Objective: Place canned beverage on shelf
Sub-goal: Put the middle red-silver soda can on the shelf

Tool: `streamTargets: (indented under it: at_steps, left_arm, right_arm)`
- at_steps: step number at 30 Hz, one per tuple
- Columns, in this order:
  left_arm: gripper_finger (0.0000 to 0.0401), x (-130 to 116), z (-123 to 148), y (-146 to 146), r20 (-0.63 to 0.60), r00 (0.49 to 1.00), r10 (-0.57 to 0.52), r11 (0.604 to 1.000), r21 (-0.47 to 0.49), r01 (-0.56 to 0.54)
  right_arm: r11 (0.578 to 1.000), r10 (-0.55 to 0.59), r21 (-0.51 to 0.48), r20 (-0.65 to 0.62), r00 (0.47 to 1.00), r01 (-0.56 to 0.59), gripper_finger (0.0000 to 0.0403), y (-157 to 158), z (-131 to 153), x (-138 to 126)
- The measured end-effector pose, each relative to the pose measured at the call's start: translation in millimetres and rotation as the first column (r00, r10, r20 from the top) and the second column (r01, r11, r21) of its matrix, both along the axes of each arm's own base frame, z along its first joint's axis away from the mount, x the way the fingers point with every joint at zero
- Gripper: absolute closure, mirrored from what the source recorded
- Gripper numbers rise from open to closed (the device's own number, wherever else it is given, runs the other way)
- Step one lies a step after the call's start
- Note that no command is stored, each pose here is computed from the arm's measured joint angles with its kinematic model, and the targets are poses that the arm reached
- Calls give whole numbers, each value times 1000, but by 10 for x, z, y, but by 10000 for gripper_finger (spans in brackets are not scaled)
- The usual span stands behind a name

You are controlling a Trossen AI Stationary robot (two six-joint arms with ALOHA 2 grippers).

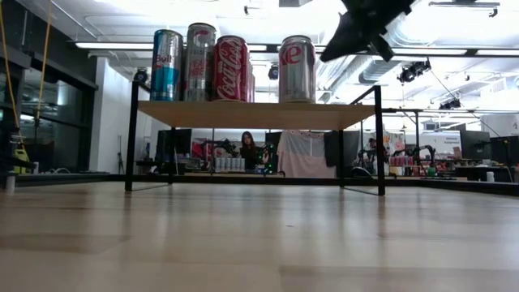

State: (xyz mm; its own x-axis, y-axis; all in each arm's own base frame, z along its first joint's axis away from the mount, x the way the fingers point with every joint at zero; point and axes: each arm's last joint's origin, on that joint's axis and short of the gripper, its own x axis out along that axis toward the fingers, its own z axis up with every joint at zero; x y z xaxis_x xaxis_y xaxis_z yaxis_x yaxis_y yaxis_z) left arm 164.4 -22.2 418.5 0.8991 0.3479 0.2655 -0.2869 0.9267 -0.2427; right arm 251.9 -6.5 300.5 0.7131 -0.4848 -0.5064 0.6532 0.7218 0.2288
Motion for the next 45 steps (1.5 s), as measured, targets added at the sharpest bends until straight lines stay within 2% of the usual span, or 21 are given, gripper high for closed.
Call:
streamTargets:
  at_steps: [8,20,24,27,31,34,37,39,45]
  left_arm:
    - [160,0,1,0,2,1000,0,1000,-1,0]
    - [160,-1,4,4,5,1000,15,1000,-6,-15]
    - [160,-3,7,5,7,1000,15,1000,-6,-15]
    - [160,-9,12,6,12,1000,15,1000,-8,-15]
    - [160,-14,15,7,15,1000,15,1000,-8,-15]
    - [160,-13,14,7,14,1000,15,1000,-8,-15]
    - [160,-13,13,7,13,1000,14,1000,-7,-14]
    - [160,-12,12,7,11,1000,14,1000,-7,-14]
    - [160,-13,12,6,12,1000,13,1000,-6,-13]
  right_arm:
    - [1000,-19,14,29,999,18,402,-139,-3,61]
    - [1000,6,7,172,985,-7,403,-460,8,291]
    - [1000,-1,-26,150,989,5,403,-566,7,297]
    - [997,34,-76,113,993,-26,403,-631,173,254]
    - [974,149,-188,87,985,-131,403,-682,689,169]
    - [950,253,-211,83,964,-232,399,-714,1065,102]
    - [935,326,-174,83,942,-308,373,-738,1334,62]
    - [920,374,-158,70,925,-360,337,-741,1462,84]
    - [895,445,10,-67,893,-446,173,-714,1554,264]
